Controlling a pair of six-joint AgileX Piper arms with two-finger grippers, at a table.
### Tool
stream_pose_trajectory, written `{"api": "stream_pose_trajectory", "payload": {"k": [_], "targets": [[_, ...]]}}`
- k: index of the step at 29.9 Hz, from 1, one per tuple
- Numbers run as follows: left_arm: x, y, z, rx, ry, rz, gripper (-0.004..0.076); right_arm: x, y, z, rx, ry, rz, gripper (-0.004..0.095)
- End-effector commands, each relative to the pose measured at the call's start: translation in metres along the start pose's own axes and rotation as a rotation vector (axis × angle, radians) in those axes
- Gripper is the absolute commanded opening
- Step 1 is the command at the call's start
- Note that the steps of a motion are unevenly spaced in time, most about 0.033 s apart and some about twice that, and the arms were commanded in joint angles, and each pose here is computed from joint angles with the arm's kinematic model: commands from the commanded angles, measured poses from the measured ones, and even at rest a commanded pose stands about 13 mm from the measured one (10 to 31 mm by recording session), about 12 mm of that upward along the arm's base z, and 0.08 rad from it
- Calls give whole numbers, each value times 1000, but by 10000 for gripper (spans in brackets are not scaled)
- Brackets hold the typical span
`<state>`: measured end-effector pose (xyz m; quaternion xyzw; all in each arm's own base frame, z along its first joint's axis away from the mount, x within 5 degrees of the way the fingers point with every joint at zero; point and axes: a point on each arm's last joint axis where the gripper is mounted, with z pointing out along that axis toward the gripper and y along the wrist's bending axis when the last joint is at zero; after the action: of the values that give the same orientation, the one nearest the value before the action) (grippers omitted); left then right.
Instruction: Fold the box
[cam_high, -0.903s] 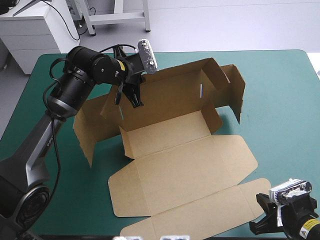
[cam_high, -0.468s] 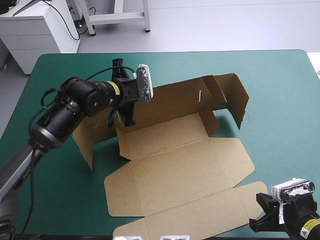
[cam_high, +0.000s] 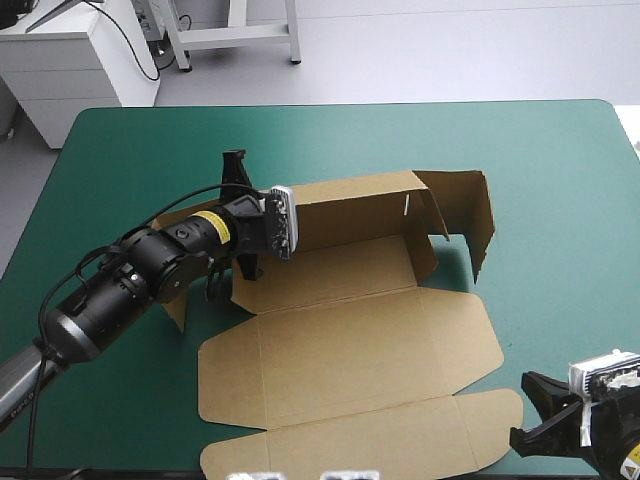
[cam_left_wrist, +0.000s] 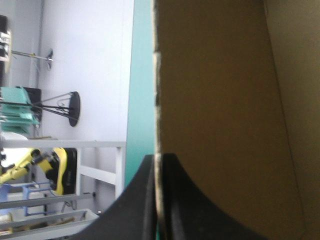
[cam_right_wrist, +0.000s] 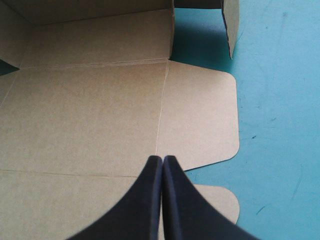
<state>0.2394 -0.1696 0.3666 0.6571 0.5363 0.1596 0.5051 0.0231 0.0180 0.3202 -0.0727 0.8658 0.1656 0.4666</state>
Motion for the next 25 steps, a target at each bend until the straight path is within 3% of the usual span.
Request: {"api": "stream_pose_trajectory", "payload": {"k": [1,13,25], "targets": [[-7,8,-18,-204,-109,88,-8,-16,4,-7,-16,-84,4,-14],[4,-28,-7,-294,-183,101,-8,-59,10,8,-5,-23,-23,-14],[7,-34,-4,-262,-169,93,-8,-160,22,34,38,-29,-77,-14]]}}
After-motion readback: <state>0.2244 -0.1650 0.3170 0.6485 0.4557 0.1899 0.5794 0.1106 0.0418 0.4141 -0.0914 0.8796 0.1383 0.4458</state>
